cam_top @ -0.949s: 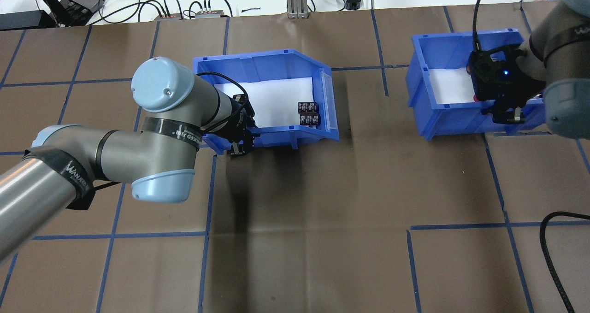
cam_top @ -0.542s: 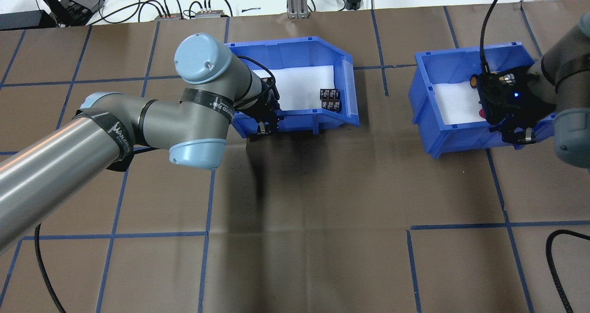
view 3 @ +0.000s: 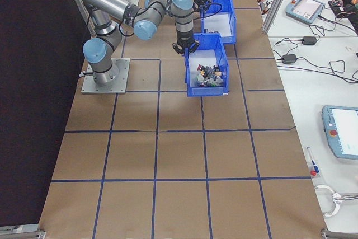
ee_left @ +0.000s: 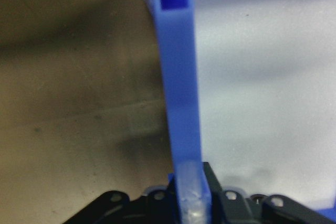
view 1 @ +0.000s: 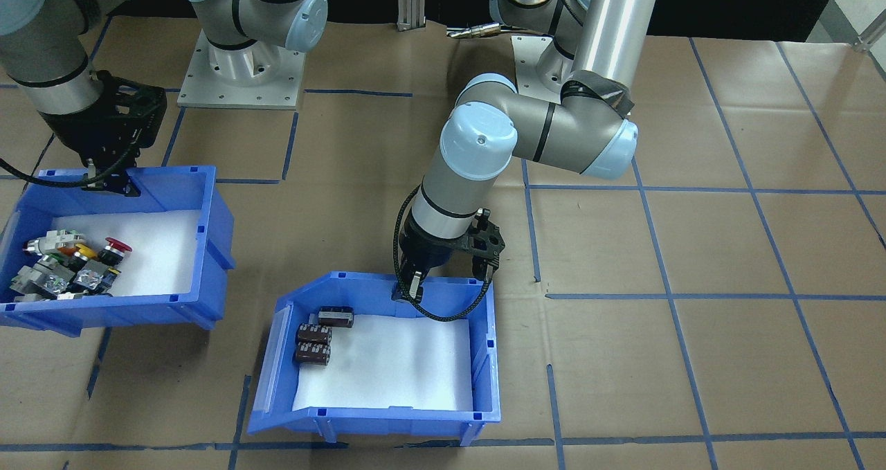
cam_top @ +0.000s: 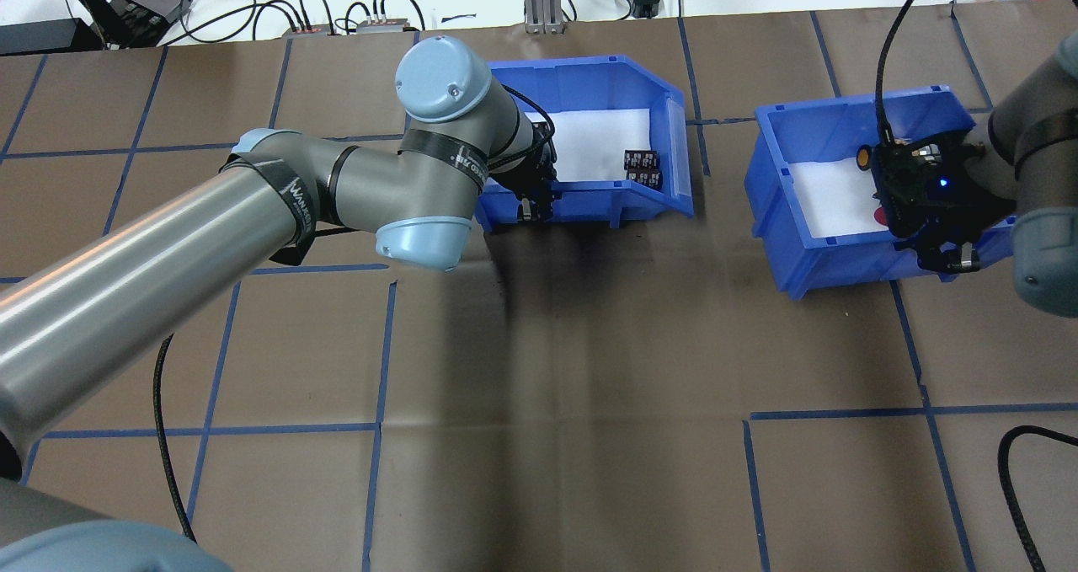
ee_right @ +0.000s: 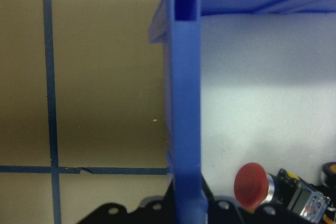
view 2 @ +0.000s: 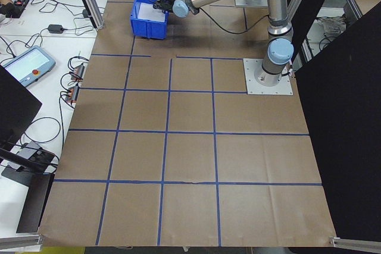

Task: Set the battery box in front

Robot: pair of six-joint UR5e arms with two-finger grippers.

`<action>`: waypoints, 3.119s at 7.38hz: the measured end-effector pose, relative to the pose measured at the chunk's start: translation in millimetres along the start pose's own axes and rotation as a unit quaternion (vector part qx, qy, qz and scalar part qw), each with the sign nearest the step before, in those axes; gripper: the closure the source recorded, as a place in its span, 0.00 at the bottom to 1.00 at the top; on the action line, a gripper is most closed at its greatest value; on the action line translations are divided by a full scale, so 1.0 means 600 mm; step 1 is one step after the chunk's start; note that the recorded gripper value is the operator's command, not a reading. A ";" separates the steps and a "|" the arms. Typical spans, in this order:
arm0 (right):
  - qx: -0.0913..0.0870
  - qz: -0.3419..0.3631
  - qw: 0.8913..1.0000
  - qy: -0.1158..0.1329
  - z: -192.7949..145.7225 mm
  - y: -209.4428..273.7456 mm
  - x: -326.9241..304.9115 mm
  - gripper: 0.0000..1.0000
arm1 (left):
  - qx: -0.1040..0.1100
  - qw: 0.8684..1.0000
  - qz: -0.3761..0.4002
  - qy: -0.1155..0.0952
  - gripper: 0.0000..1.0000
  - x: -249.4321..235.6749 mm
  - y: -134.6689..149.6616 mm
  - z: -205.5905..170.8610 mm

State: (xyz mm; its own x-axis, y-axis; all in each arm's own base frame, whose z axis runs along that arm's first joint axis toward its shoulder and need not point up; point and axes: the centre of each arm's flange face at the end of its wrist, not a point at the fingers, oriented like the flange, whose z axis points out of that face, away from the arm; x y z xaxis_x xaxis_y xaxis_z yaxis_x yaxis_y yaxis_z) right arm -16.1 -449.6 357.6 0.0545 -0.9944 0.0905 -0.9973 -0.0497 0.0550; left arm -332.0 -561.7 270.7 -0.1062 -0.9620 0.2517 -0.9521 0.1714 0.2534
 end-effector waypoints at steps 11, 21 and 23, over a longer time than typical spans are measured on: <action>0.008 0.037 0.999 -0.007 0.038 -0.089 -0.180 1.00 | 0.019 0.987 0.132 -0.088 0.01 0.002 -0.003 -0.121; 0.040 0.032 0.999 0.003 0.039 -0.380 -0.260 1.00 | 0.027 0.708 0.683 -0.177 0.01 -0.039 -0.136 -0.464; 0.041 0.029 0.999 0.006 0.042 -0.447 -0.261 1.00 | 0.025 0.680 0.709 -0.185 0.01 -0.077 -0.138 -0.469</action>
State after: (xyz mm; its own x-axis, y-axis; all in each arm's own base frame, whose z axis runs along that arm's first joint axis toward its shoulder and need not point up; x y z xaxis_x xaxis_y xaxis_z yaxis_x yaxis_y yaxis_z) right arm 241.4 -282.7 303.9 -0.0034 -0.9947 0.1025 -0.9995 0.0001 -0.0320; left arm -167.4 -471.4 501.0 -0.9837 0.1739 -0.0451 0.1755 0.9839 -0.0329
